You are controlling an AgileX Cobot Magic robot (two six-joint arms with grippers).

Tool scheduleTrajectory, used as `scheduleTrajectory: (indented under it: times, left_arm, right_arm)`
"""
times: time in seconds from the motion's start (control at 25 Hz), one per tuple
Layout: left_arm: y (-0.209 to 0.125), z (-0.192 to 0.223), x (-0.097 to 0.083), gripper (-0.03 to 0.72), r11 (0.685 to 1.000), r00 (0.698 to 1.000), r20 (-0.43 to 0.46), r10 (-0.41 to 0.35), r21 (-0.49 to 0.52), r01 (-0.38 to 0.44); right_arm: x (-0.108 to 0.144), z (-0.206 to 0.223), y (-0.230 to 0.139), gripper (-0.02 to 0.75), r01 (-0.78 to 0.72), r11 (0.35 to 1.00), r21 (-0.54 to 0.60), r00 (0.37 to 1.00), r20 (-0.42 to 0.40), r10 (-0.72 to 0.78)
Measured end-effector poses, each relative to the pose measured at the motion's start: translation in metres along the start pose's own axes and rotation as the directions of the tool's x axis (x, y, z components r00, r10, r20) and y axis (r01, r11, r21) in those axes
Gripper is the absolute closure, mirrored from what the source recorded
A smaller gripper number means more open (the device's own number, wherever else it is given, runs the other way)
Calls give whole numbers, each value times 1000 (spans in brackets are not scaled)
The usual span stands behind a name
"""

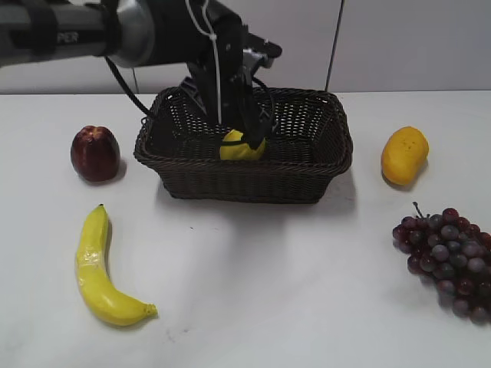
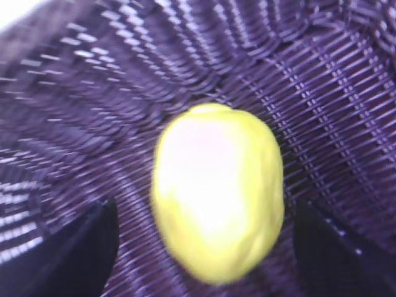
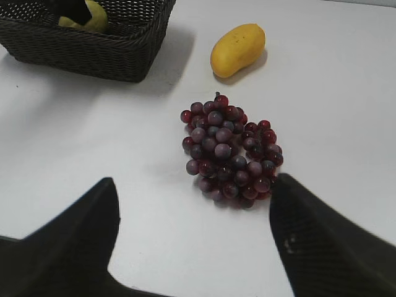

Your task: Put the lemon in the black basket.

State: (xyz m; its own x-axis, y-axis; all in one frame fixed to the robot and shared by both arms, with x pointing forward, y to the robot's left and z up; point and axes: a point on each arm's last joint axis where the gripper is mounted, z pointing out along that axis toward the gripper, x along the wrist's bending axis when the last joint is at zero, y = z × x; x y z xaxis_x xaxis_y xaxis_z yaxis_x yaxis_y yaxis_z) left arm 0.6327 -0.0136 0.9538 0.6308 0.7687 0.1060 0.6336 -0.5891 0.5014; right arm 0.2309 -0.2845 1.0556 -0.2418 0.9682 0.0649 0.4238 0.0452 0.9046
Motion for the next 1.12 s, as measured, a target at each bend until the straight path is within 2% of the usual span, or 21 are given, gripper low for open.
scheduleTrajectory:
  times: [0.2, 0.32, 0.48, 0.6, 0.72, 0.84, 0.96, 1.12]
  left_arm:
    - [16, -62, 18, 65, 999, 999, -27, -28, -25, 27]
    - [17, -95, 41, 96, 997, 996, -57, -72, -1, 72]
    - [5, -120, 83, 104, 983, 982, -111, -156, 84, 165]
    - [-11, -125, 119, 104, 954, 961, -159, -226, 163, 251]
    - [-25, -128, 157, 105, 926, 932, -206, -299, 175, 336]
    - [-36, -132, 183, 106, 894, 902, -198, -384, 167, 417]
    - [-44, -133, 198, 106, 865, 880, -143, -454, 165, 473]
    - [-59, -138, 203, 106, 837, 858, -100, -504, 189, 514]
  right_arm:
    - [0, 0, 0, 167, 0, 1000, 0, 1000, 0, 0]
    - [0, 0, 0, 167, 0, 1000, 0, 1000, 0, 0]
    - [0, 0, 0, 167, 0, 1000, 0, 1000, 0, 0]
    - [0, 0, 0, 167, 0, 1000, 0, 1000, 0, 0]
    - [0, 0, 0, 167, 0, 1000, 0, 1000, 0, 0]
    - [0, 0, 0, 167, 0, 1000, 0, 1000, 0, 0]
    - [0, 0, 0, 167, 0, 1000, 0, 1000, 0, 0]
    - [0, 0, 0, 167, 0, 1000, 0, 1000, 0, 0]
